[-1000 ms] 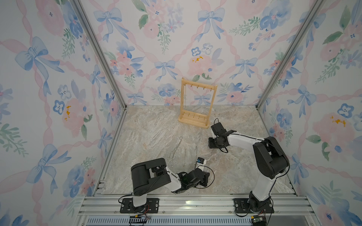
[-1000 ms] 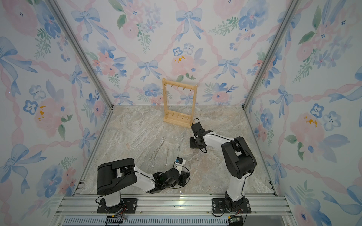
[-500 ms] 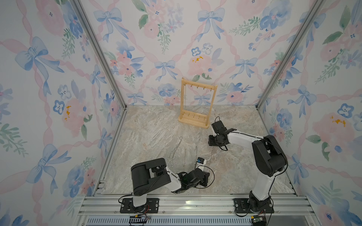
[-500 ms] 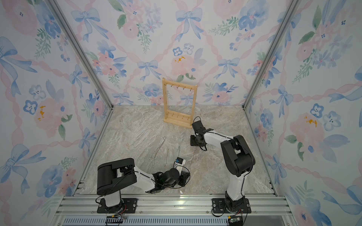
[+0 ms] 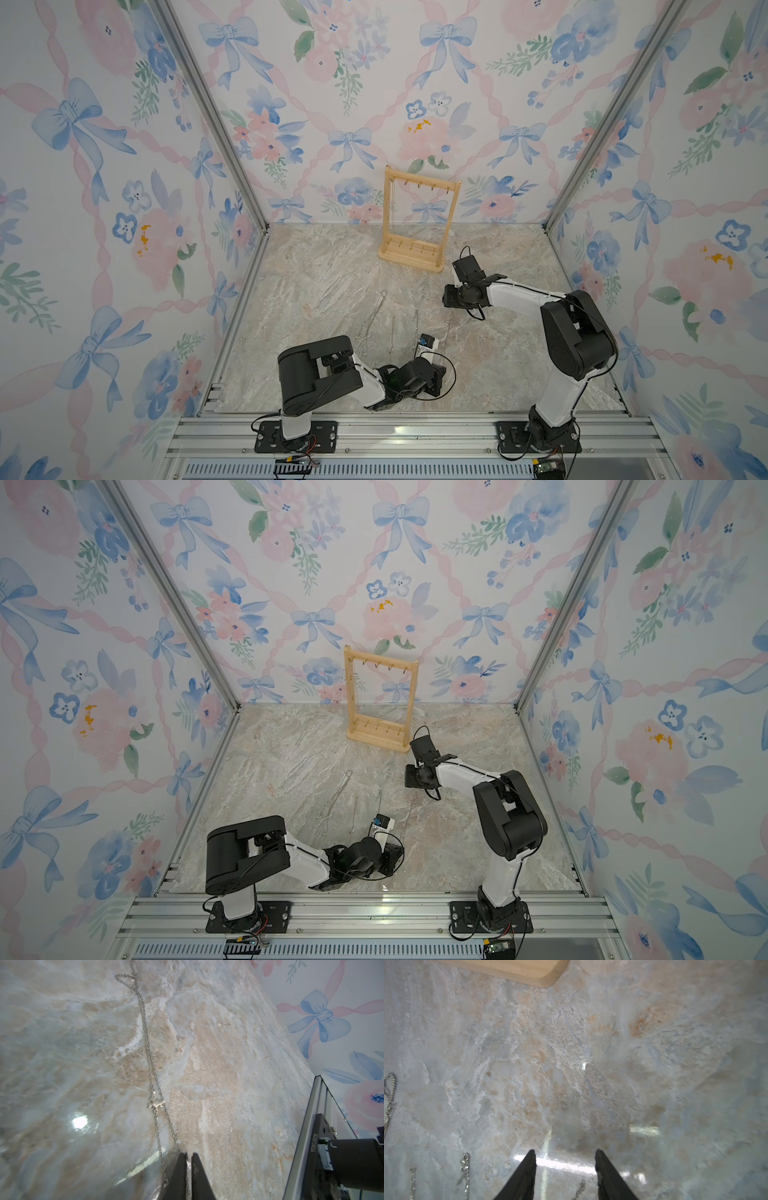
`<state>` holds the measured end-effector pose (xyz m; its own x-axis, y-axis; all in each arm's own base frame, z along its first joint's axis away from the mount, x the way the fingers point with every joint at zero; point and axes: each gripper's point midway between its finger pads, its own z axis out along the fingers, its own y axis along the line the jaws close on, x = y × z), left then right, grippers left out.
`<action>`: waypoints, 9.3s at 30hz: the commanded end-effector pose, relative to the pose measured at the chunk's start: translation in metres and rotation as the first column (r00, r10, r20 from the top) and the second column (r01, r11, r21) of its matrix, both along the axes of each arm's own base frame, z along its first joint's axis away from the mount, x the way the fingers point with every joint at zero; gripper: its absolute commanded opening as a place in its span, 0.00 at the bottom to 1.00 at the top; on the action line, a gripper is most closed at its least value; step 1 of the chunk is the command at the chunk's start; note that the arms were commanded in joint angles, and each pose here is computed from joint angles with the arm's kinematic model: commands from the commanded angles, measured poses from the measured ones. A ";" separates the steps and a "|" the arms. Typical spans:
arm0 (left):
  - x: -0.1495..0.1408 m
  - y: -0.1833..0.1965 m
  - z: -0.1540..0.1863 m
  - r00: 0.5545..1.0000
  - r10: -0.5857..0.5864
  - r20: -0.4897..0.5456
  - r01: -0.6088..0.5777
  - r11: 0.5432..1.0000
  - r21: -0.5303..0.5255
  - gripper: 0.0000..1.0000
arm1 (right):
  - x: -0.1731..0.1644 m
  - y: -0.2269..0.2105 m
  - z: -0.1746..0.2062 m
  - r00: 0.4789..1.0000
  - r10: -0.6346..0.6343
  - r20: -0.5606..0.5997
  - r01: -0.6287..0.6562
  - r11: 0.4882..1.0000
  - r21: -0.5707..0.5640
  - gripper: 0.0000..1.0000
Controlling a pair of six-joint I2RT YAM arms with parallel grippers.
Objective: Take the necklace off the jewelry display stand
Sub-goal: Place the necklace at the center of the board, then take off the necklace from the stand, then place the necklace at the center of the board.
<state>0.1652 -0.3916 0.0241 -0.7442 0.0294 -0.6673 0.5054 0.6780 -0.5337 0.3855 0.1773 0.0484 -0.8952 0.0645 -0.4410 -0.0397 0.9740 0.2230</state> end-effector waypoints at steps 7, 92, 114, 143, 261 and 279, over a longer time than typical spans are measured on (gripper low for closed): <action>0.006 -0.007 0.011 0.998 -0.019 0.054 0.017 0.999 0.032 0.12 | -0.014 -0.013 0.070 0.972 -0.052 0.229 0.025 0.993 0.116 0.53; 0.121 0.181 0.141 0.761 0.466 0.451 -0.523 0.852 0.004 0.98 | 0.137 0.179 0.288 0.554 0.061 0.830 -0.317 0.938 0.143 0.39; 0.119 0.172 0.137 0.791 0.412 0.452 -0.475 0.880 0.028 0.98 | 0.208 0.180 0.282 0.459 -0.022 0.888 -0.343 0.918 0.200 0.40; 0.118 0.160 0.132 0.821 0.363 0.441 -0.427 0.903 0.050 0.98 | 0.213 0.194 0.298 0.469 0.005 0.883 -0.412 0.886 0.214 0.18; 0.072 0.168 0.194 0.767 0.331 0.549 -0.217 0.940 -0.264 0.98 | -0.107 0.024 0.275 0.671 0.163 0.723 -0.427 0.883 0.197 0.00; 0.024 0.099 0.207 0.803 -0.020 0.595 0.249 0.919 -0.305 0.93 | -0.160 -0.012 0.205 0.759 0.133 0.637 -0.375 0.890 0.260 0.00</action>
<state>0.2070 -0.2730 0.2136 -0.2339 -0.2172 -0.9477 0.7773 0.5437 -0.3165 0.2290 0.1691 0.2673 -0.4306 0.1131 -0.8954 -0.5406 0.7621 0.3563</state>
